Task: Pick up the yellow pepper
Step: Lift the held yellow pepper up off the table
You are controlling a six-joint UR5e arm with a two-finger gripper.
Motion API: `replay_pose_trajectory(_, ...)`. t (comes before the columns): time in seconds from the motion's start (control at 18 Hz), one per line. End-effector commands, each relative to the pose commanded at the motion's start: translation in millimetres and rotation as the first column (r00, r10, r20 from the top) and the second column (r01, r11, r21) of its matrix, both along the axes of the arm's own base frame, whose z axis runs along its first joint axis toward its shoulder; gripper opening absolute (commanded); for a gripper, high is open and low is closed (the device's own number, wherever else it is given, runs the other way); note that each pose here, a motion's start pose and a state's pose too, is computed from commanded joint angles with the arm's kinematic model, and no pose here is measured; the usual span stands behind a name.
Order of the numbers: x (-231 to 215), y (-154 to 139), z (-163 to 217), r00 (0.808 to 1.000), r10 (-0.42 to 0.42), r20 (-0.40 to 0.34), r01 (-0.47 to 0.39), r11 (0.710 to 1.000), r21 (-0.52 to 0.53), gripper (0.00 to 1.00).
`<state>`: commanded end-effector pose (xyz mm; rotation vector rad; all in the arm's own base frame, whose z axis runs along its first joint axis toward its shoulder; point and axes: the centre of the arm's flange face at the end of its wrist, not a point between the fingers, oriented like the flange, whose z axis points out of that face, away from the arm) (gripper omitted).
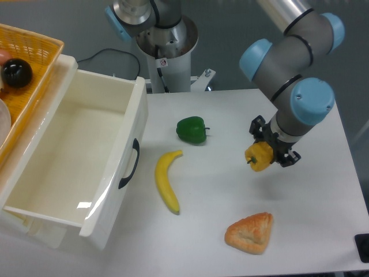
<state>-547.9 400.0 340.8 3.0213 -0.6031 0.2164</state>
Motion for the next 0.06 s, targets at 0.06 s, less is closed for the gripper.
replay_pose_trajectory(0.06, 0.2, -0.1, -0.1, 1.000, 0.000, 0.001, 0.000, 1.000, -0.001, 0.18)
